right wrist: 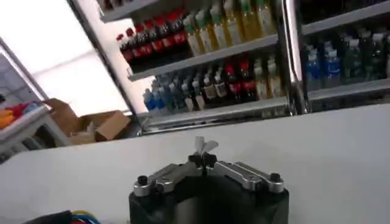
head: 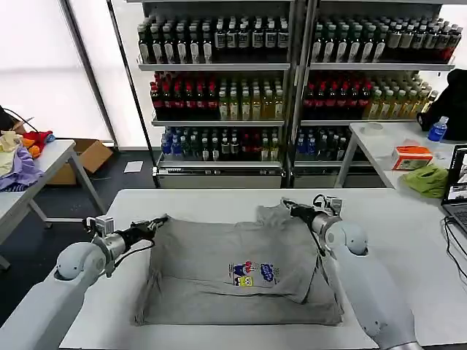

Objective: Fold and organize the clothes.

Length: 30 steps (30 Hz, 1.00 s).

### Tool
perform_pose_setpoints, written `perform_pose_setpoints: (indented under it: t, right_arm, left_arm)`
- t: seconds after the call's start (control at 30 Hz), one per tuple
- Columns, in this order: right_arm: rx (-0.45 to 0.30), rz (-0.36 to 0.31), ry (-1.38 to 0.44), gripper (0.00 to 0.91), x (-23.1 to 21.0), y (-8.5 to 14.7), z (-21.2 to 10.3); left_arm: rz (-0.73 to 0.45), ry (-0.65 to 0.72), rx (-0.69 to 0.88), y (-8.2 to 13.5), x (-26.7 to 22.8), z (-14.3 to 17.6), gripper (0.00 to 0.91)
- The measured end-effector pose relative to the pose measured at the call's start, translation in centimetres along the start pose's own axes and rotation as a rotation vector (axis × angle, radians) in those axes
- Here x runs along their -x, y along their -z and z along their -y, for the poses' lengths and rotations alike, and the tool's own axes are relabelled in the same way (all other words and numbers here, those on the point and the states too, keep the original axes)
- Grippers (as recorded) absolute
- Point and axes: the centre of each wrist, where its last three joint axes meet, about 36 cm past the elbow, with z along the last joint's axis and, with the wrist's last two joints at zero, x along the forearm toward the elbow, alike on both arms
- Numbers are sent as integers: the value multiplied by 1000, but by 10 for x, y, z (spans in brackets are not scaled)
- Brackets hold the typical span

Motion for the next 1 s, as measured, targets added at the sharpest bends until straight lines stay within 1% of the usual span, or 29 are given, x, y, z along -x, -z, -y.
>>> perform_pose_setpoints:
  t: [0.13, 0.37, 0.6, 0.7, 0.8, 0.83, 0.87, 0.9, 0.93, 1.0]
  right_arm:
    - [15, 31, 18, 0, -34, -11, -7]
    - [40, 76, 29, 0, -99, -34, -22]
    - [52, 80, 7, 0, -160, -63, -37]
    - [54, 77, -2, 0, -182, -74, -44]
    - [56, 63, -12, 0, -202, -86, -49]
    - [57, 55, -16, 0, -207, -91, -50]
    - [59, 48, -18, 0, -212, -96, -52]
    - [60, 40, -22, 212, -216, -100, -53]
    - [59, 33, -25, 907, -219, -104, -54]
    - [51, 30, -35, 907, -227, -109, -56]
  left_arm:
    - [21, 1, 12, -4, -17, 14, 20]
    - [39, 7, 30, -11, -48, 39, 10]
    - [9, 29, 57, -28, -83, 64, 20]
    - [-12, 46, 73, -36, -100, 74, 10]
    - [-36, 71, 90, -46, -115, 79, 10]
    - [-44, 79, 97, -50, -119, 81, 71]
    - [-55, 85, 104, -54, -123, 84, 665]
    - [-67, 89, 109, -59, -127, 86, 907]
    - [-78, 94, 116, -64, -130, 88, 907]
    - [-102, 97, 129, -73, -136, 95, 907]
